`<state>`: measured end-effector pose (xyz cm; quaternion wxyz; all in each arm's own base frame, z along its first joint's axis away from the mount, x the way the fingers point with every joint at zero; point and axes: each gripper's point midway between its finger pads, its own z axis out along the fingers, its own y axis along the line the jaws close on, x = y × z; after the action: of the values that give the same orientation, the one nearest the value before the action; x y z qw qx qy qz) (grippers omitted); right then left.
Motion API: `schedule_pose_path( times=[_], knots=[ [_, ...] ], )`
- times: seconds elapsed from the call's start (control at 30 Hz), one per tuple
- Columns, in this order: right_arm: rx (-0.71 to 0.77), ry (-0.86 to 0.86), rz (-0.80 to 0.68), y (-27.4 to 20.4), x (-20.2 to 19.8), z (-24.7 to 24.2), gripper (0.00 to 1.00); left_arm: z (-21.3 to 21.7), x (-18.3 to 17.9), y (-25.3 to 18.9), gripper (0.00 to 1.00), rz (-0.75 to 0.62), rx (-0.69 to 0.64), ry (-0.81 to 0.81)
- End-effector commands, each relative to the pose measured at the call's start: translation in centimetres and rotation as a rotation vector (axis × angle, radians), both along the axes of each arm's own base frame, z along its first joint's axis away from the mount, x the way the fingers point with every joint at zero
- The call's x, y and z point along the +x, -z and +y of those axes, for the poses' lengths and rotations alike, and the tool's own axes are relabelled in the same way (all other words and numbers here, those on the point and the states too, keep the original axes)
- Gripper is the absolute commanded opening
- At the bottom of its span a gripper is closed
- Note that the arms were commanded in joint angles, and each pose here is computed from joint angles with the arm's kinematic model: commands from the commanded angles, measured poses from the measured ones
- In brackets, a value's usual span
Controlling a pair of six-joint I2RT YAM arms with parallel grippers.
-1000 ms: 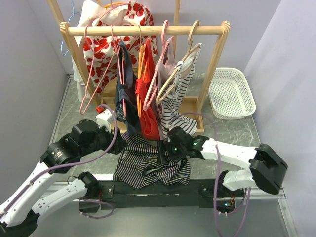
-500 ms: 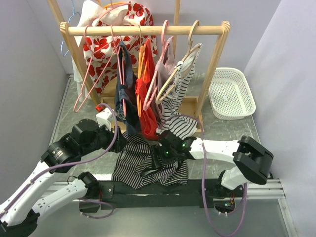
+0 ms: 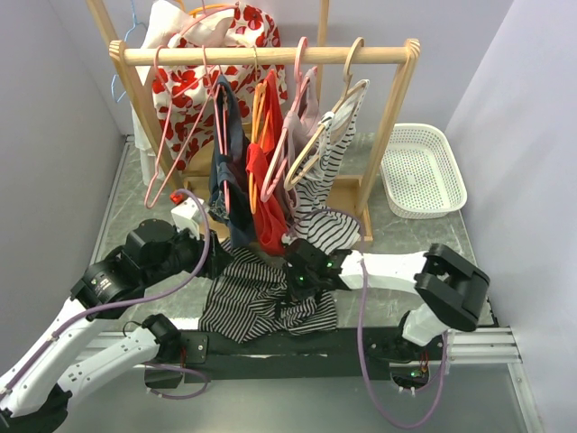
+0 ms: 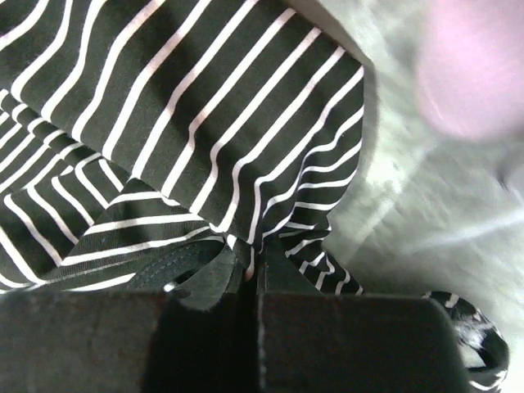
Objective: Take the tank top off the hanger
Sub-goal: Pick up the tank top from the corner of the board.
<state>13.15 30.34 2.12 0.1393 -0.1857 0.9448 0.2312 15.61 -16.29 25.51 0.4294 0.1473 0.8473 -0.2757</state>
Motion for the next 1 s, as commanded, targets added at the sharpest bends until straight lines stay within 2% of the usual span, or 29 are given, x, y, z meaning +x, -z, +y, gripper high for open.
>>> schedule_pose_path(
  times=[0.0, 0.13, 0.33, 0.43, 0.53, 0.63, 0.7, 0.83, 0.93, 0.97],
  knots=[
    [-0.036, 0.069, -0.078, -1.8, -0.2, -3.5, 0.00, -0.1, 0.4, -2.3, 0.63, -0.071, -0.049, -0.007],
    [0.081, 0.230, -0.256, -8.9, 1.9, -5.8, 0.00, -0.1, 0.5, -2.5, 0.63, -0.086, -0.053, -0.003],
    [0.179, 0.634, -0.559, -21.8, 5.1, -15.7, 0.00, -1.0, 0.3, -2.9, 0.64, -0.103, -0.086, 0.041],
    [0.177, 0.834, -0.658, -25.7, 5.7, -20.7, 0.00, -0.9, 0.6, -3.1, 0.65, -0.110, -0.083, 0.029],
    [0.245, 0.946, -0.726, -29.4, 5.6, -23.1, 0.00, -1.0, 0.7, -3.3, 0.67, -0.129, -0.088, 0.033],
    [0.245, 1.054, -0.781, -32.2, 5.4, -25.8, 0.00, -1.4, 0.7, -3.6, 0.67, -0.133, -0.099, 0.049],
    [0.197, 1.131, -0.814, -32.8, 5.8, -27.2, 0.00, -1.6, 0.8, -3.4, 0.68, -0.127, -0.096, 0.053],
    [0.207, 1.290, -0.852, -33.3, 6.2, -28.7, 0.00, -1.7, 1.0, -3.1, 0.69, -0.128, -0.093, 0.054],
    [0.214, 1.384, -0.941, -35.2, 6.9, -30.1, 0.00, -2.0, 1.0, -3.5, 0.69, -0.138, -0.103, 0.068],
    [0.174, 1.403, -0.965, -35.4, 7.5, -30.0, 0.00, -2.1, 0.9, -3.7, 0.69, -0.141, -0.109, 0.073]
  ],
)
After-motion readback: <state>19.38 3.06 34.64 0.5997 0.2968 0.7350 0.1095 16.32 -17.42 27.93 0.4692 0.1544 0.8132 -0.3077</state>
